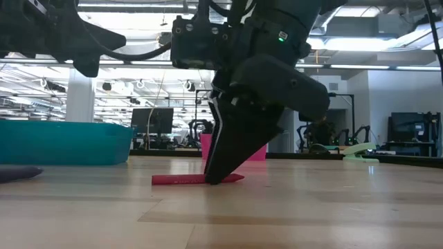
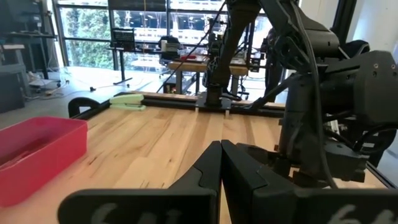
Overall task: Sort crayons/erasers/pens/pencils in bins
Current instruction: Put the red crayon into the red bin
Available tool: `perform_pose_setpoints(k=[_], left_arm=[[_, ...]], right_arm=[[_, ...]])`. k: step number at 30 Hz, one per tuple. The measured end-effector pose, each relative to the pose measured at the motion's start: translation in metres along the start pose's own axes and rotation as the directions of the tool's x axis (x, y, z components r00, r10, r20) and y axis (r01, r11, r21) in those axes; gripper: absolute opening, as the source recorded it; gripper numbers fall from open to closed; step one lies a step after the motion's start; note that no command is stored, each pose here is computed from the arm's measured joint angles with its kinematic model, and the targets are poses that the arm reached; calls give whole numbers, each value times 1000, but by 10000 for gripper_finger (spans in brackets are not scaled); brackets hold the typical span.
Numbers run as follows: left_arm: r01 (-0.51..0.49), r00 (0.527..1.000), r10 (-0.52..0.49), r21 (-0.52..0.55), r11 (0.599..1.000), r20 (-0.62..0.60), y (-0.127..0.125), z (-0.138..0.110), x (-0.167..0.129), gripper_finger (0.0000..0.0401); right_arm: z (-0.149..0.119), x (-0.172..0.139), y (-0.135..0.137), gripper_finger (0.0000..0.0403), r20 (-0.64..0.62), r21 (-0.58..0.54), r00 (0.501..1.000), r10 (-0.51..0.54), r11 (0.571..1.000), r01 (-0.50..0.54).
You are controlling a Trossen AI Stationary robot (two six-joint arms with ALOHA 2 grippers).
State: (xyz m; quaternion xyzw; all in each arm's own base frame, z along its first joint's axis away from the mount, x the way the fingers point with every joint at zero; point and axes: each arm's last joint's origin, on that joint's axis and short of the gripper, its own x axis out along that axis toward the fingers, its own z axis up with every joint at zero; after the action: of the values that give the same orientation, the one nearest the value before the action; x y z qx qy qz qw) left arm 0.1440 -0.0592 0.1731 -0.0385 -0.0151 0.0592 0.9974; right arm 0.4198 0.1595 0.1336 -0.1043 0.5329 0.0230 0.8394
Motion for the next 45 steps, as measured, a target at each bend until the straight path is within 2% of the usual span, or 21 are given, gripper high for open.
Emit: perform_pose_setpoints(k=[7, 11, 19, 25, 31, 37, 41, 45], left_arm=[[0, 1000, 0, -6, 1000, 0, 0, 0, 0, 0], [0, 1000, 0, -7, 1000, 0, 0, 0, 0, 0], [0, 1000, 0, -7, 1000, 0, 0, 0, 0, 0], [0, 1000, 0, -7, 1000, 0, 0, 0, 0, 0], [0, 1000, 0, -7, 1000, 0, 0, 0, 0, 0], [0, 1000, 0, -8, 1000, 0, 0, 0, 0, 0], [1, 1000, -1, -8, 1000, 1, 0, 0, 0, 0], [7, 1000, -7, -18, 1000, 5, -1, 1, 0, 0]], right_arm=[[-2, 2, -7, 118, -24, 0, 999, 33, 999, -33], [-2, 3, -14, 102, -44, 18, 997, 69, 998, -68], [-7, 7, -33, 66, -116, 137, 990, 79, 989, -63], [-8, 9, -47, 64, -143, 291, 981, 128, 953, -82], [-2, 6, -53, 64, -136, 319, 981, 137, 944, -87], [4, -1, -58, 63, -159, 324, 982, 102, 945, -46], [4, -8, -63, 63, -206, 317, 978, 33, 948, 35], [2, -28, -70, 63, -237, 312, 971, -27, 945, 103]])
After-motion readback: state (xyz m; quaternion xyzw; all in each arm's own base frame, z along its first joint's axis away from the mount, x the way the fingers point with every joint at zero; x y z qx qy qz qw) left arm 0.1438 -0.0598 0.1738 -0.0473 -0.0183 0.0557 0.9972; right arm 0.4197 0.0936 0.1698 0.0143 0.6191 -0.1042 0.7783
